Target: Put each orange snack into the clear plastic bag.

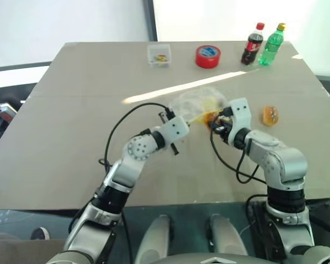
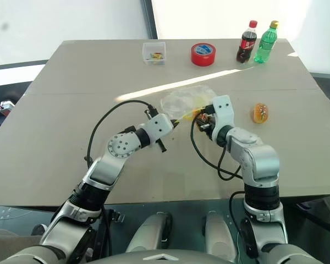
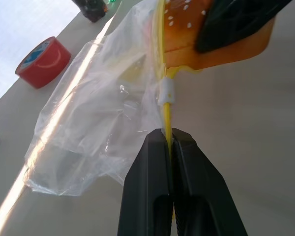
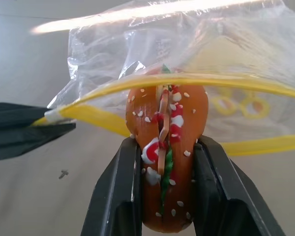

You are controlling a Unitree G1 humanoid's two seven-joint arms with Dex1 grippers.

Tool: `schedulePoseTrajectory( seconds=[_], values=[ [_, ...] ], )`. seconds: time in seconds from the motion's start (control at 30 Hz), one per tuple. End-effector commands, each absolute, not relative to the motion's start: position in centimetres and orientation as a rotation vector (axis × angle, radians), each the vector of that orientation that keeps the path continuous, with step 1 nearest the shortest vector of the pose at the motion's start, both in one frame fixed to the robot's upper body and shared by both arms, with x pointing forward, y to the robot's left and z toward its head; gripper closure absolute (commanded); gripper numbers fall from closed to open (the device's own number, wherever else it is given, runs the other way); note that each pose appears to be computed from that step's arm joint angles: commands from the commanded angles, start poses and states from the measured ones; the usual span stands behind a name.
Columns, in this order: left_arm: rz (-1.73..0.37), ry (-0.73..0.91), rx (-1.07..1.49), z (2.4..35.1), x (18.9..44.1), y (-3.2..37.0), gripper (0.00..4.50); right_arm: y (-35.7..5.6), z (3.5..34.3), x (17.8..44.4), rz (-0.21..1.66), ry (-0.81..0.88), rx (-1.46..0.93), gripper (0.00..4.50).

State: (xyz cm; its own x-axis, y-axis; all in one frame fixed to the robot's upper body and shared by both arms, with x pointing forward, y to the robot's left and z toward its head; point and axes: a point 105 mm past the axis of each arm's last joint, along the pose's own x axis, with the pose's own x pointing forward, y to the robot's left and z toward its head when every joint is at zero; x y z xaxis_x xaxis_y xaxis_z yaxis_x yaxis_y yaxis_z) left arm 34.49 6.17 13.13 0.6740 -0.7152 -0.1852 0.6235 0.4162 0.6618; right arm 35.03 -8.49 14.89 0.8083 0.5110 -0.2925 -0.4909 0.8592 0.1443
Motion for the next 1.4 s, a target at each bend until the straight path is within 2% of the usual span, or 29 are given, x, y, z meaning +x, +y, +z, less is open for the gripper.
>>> schedulePoseTrajectory(
  seconds=[0.03,0.17,0.37,0.57,0.83,0.87,0.93,1.0,1.07,1.27,1.4],
  values=[
    [-0.901,-0.217,0.815,14.2,33.5,5.5,4.50,-9.0,16.6,35.9,0.542,0.348,0.157,3.30],
    [-0.909,-0.210,0.844,13.8,33.6,6.1,4.50,-9.7,18.0,36.8,0.577,0.334,0.251,3.30],
    [-0.919,-0.227,0.847,14.1,33.7,6.3,4.50,-10.1,17.7,38.0,0.565,0.380,0.427,3.30],
    [-0.935,-0.256,0.829,14.4,33.6,5.8,4.50,-7.2,17.2,37.6,0.624,0.405,0.457,3.30],
    [-0.959,-0.295,0.808,14.8,33.2,5.0,4.50,-6.2,16.8,38.6,0.600,0.377,0.410,3.30],
    [-0.955,-0.296,0.808,14.8,33.3,5.0,4.50,-6.1,16.6,38.6,0.601,0.372,0.384,2.69],
    [-0.946,-0.298,0.807,14.9,33.4,5.1,4.50,-6.2,16.4,38.6,0.600,0.364,0.351,1.94],
    [-0.921,-0.289,0.797,14.9,33.7,5.4,4.50,-6.4,16.3,38.7,0.596,0.350,0.303,0.80],
    [-0.891,-0.263,0.774,14.8,34.2,5.7,4.50,-6.5,16.3,38.5,0.606,0.339,0.269,0.03],
    [-0.840,-0.224,0.728,14.4,35.0,5.9,4.50,-7.2,16.6,37.4,0.666,0.323,0.187,0.03],
    [-0.819,-0.208,0.718,14.3,35.2,6.0,4.50,-8.6,16.5,35.5,0.738,0.338,0.077,0.03]
  ],
)
